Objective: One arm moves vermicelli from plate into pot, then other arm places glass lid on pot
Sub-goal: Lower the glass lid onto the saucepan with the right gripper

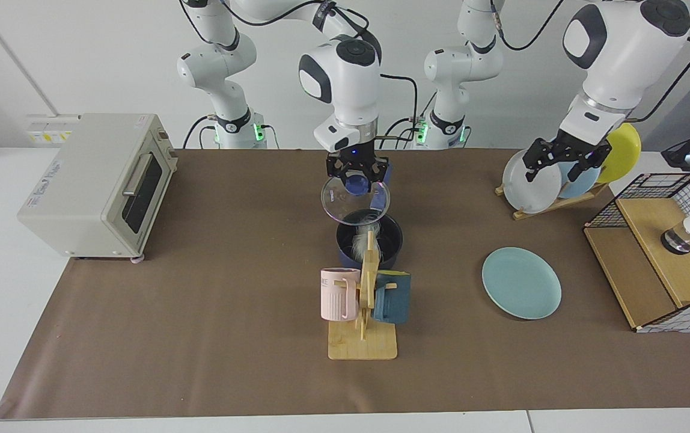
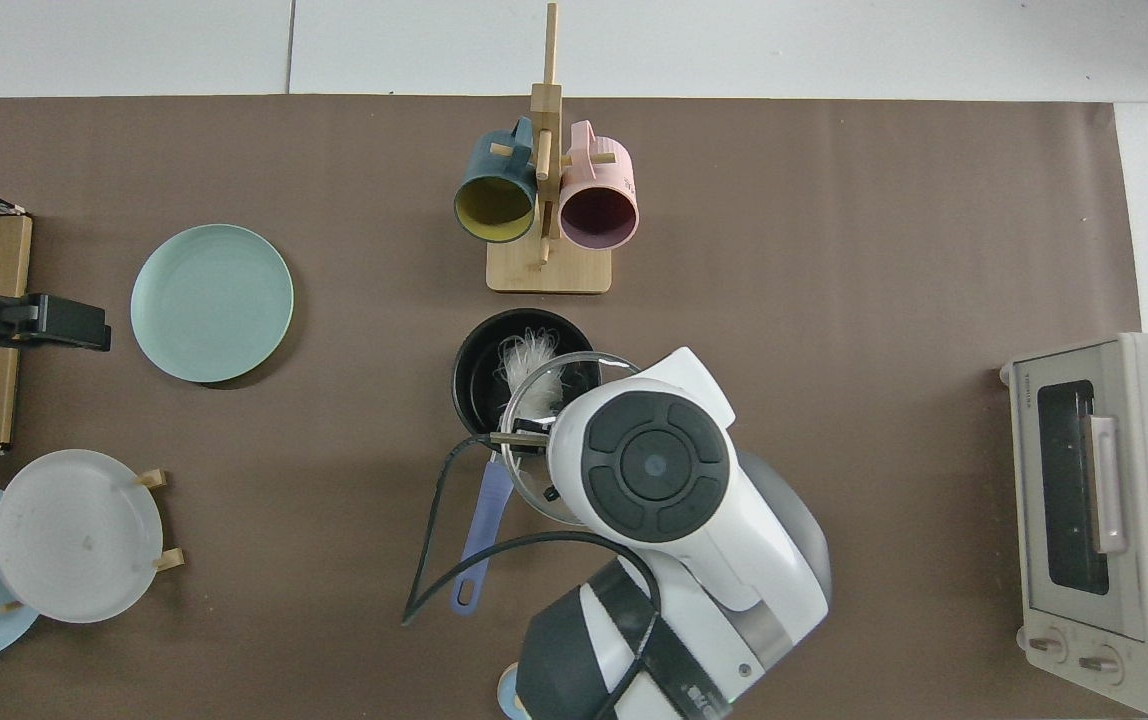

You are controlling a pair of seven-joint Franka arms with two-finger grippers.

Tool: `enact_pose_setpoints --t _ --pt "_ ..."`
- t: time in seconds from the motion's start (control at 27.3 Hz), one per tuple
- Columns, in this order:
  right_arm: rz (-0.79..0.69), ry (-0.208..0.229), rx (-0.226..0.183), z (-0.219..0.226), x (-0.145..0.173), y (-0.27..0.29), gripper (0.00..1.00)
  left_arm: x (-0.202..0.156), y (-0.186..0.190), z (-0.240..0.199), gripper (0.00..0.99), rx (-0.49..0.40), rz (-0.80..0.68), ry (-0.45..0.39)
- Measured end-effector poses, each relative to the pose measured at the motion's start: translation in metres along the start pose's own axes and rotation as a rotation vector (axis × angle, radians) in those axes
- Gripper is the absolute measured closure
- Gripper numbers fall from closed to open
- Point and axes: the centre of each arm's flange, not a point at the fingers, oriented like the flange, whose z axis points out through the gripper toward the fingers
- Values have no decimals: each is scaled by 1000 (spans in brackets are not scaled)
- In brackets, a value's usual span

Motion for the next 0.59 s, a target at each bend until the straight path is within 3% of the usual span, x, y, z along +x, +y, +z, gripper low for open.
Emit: enact_pose_setpoints --t 0.33,0.59 --pt "23 -2 -23 38 20 -27 414 0 -4 3 0 0 -8 -3" --pt "37 27 -26 46 44 -33 414 0 -5 2 0 0 -10 1"
